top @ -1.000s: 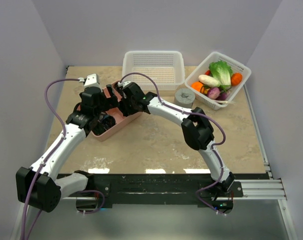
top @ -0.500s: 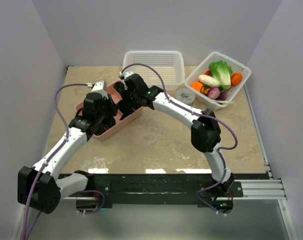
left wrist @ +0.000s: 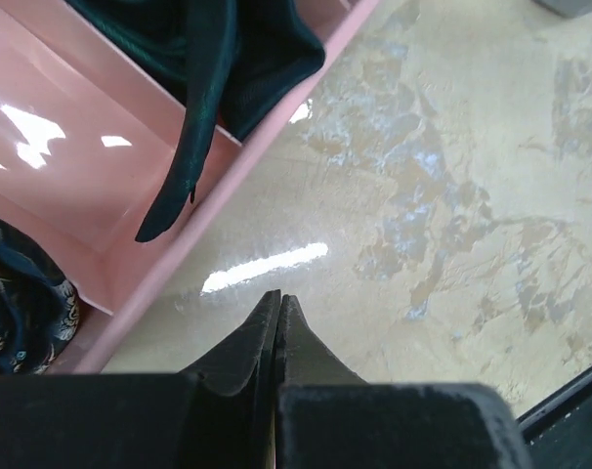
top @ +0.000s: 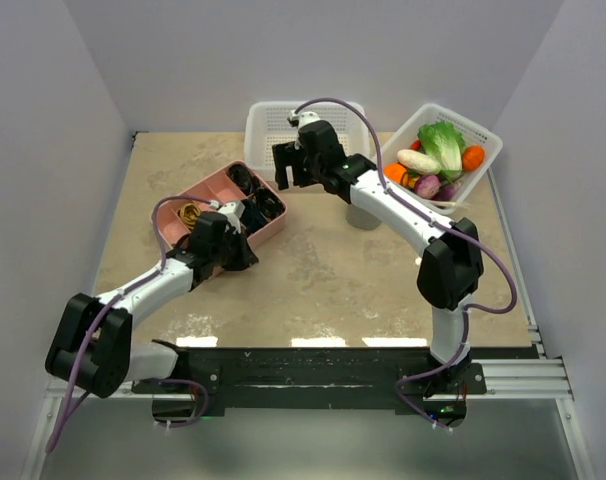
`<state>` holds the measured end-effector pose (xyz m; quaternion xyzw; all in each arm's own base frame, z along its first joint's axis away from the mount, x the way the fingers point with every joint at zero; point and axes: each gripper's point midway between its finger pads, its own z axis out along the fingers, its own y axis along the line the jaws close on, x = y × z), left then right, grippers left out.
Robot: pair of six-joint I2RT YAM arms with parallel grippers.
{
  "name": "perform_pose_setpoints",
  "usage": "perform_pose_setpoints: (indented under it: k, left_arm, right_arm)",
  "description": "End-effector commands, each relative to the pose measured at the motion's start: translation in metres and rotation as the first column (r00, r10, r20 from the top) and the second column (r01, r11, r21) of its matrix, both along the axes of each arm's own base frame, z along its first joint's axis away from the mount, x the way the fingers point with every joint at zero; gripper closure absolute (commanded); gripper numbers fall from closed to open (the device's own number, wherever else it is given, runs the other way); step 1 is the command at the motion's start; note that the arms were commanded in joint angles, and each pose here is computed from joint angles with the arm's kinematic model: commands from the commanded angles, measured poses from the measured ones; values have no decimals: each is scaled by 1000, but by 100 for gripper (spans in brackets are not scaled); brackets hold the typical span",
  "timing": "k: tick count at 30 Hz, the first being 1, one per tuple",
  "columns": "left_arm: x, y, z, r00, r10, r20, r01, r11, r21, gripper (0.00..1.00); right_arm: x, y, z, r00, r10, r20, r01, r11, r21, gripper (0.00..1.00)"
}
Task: Roll the ties
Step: Move the storage box to the corner of the board.
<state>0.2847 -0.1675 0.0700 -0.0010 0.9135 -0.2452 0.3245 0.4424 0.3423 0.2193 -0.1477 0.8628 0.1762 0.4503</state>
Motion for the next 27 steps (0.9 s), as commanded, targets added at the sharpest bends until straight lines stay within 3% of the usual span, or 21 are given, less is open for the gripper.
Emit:
perform_pose_setpoints:
  k: [1, 6, 11, 18, 22, 27]
  left_arm:
    - [0, 12, -15, 997, 56, -47, -52, 996, 75, 100]
    - [12, 44, -24, 977, 205, -58, -186, 953, 240, 100]
    - [27, 83, -24, 937, 348, -24, -302, 845, 441, 100]
    - [44, 124, -26, 886, 463, 9, -383, 722, 576, 100]
    - [49, 150, -28, 844, 535, 33, -415, 613, 673, 100]
    - [57, 184, -25, 781, 619, 75, -484, 526, 699, 100]
  right_arm:
    - [-3, 1, 16, 999, 15, 31, -16, 999, 30, 11]
    - [-3, -9, 13, 999, -4, 32, 3, 1000, 14, 9]
    - [-1, -19, 16, 999, -22, 39, 21, 1000, 5, 9]
    - [-1, -31, 16, 998, -38, 41, 38, 999, 3, 8]
    - [-2, -37, 19, 998, -46, 45, 47, 999, -9, 8]
    - [-2, -40, 18, 998, -51, 45, 51, 999, -9, 7]
